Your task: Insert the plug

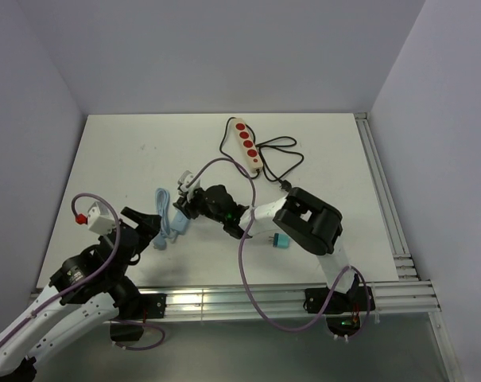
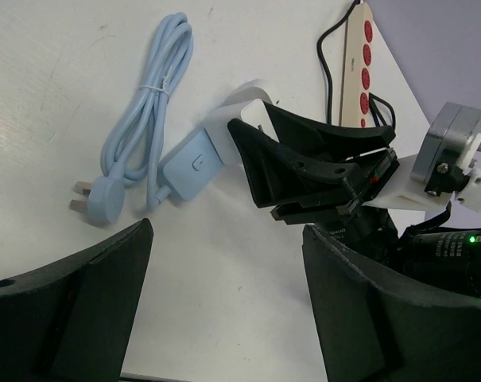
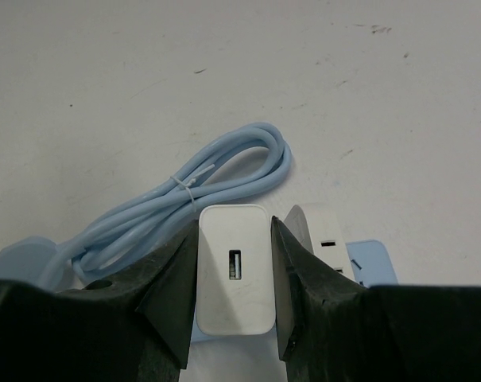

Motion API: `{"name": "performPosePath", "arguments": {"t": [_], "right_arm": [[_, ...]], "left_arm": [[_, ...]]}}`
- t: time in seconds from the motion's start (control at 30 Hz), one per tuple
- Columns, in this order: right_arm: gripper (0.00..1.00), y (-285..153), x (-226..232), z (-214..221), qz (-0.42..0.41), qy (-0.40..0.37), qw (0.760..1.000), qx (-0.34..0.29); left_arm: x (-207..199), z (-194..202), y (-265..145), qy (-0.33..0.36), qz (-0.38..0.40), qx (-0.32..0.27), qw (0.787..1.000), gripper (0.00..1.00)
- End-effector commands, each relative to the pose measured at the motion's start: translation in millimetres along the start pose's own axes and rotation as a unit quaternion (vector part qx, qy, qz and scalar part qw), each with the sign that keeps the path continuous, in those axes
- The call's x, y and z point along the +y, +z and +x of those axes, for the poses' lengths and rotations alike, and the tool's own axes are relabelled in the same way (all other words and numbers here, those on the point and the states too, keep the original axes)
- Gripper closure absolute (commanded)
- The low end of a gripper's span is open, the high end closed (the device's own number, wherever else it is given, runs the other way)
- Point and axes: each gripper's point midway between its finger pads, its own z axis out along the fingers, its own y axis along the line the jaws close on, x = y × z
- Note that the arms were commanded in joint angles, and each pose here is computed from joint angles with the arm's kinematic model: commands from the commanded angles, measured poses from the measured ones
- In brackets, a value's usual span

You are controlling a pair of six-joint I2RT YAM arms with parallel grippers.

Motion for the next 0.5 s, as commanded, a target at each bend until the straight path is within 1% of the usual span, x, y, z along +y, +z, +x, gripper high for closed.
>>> {"name": "performPosePath", "arguments": {"t": [0.0, 0.17, 0.27, 0.33, 0.37, 0.4, 0.47], "right_arm": [[1.00, -67.9, 23.6, 172.9, -0.003, 0.045, 0.959, 0.279], [1.00, -60.0, 25.9, 187.9, -0.004, 0.035, 0.954, 0.299], [1.00, -56.1, 26.3, 189.4, -0.005, 0.033, 0.952, 0.303], [1.00, -63.6, 27.7, 195.5, -0.002, 0.039, 0.952, 0.305], [1.00, -68.0, 28.5, 199.4, 0.003, 0.054, 0.950, 0.306], [1.00, -81.6, 29.9, 212.7, 0.004, 0.058, 0.946, 0.319], [1.00, -85.6, 31.3, 215.4, 0.009, 0.068, 0.948, 0.312]], "left_arm": [[-12.1, -13.8, -9.0, -0.023, 0.021, -0.012, 0.999, 0.19], [-14.5, -9.6, -7.9, -0.028, 0.030, -0.005, 0.999, 0.19], [-12.2, -7.1, -6.6, -0.024, 0.024, -0.002, 0.999, 0.19], [-12.3, -6.4, -6.6, -0.024, 0.026, -0.001, 0.999, 0.19], [-12.2, -6.3, -6.5, -0.024, 0.026, -0.001, 0.999, 0.19], [-13.9, -7.8, -7.3, -0.027, 0.030, -0.003, 0.999, 0.19], [-14.2, -9.6, -7.5, -0.024, 0.031, -0.007, 0.999, 0.19]]}}
